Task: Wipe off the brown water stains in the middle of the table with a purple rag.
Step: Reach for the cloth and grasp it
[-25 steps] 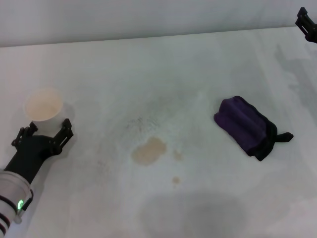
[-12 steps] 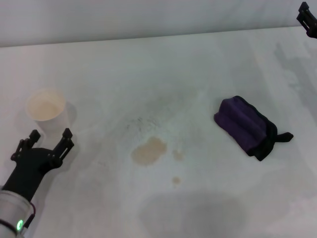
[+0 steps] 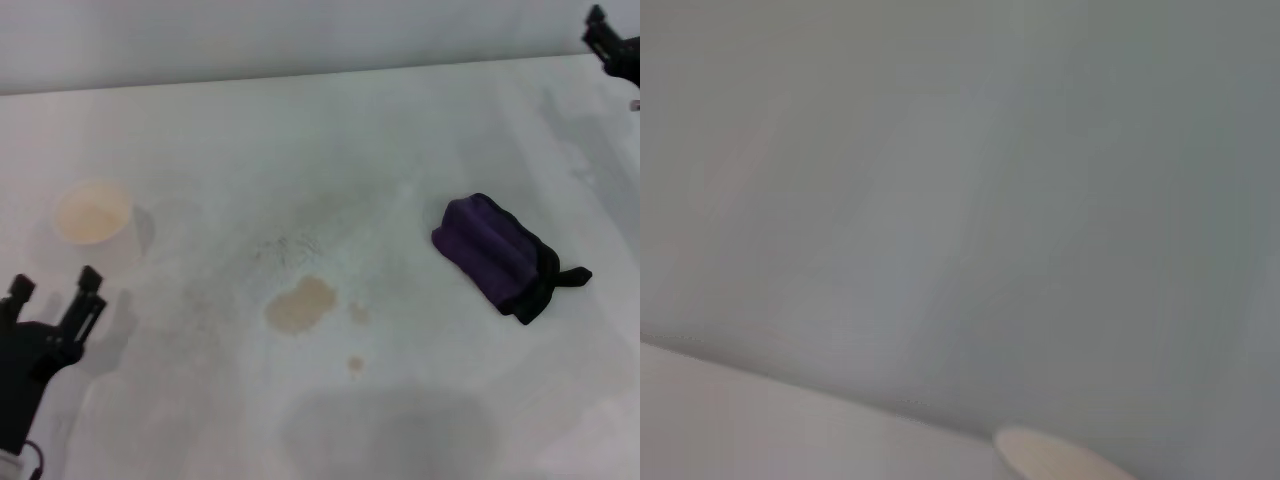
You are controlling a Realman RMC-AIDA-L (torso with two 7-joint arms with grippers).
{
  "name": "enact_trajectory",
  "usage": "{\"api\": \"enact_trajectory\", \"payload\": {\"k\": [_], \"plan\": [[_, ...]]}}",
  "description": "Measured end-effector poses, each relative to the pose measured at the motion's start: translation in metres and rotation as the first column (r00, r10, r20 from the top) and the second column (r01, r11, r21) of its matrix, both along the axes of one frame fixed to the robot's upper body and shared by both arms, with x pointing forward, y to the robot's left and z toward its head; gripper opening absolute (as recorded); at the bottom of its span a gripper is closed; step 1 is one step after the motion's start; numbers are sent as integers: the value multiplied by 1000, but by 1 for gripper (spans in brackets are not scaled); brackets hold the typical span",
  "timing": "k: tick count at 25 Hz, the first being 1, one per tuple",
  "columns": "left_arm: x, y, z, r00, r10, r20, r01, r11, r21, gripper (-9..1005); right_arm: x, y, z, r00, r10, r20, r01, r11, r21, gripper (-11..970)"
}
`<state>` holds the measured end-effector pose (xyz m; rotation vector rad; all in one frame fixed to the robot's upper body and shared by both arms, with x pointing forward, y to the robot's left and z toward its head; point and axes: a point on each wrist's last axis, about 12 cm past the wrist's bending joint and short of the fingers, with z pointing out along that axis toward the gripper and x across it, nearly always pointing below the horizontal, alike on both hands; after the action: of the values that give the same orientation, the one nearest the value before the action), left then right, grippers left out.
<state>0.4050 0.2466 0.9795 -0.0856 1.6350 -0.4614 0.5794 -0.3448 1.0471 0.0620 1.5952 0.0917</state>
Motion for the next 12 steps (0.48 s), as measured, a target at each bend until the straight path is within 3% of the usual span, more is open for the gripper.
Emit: {"api": "enact_trajectory", "payload": {"k": [1, 4, 6, 12], "plan": [[-4, 7, 2, 1000, 18, 21, -17, 999, -33, 883, 5, 6, 4, 997, 81, -7, -80, 996, 31, 870], [-7, 16, 4, 999, 30, 40, -29, 998, -48, 883, 12, 9, 12, 987, 162, -22, -160, 984, 84, 870], [-7, 24, 5, 998, 29, 50, -27, 999, -47, 882, 23, 10, 29, 965, 259, -43, -253, 961, 107, 870], [2, 45, 7, 998, 12, 59, -11, 1000, -24, 883, 52, 23, 80, 868, 442, -226, -456, 890, -8, 869]]}}
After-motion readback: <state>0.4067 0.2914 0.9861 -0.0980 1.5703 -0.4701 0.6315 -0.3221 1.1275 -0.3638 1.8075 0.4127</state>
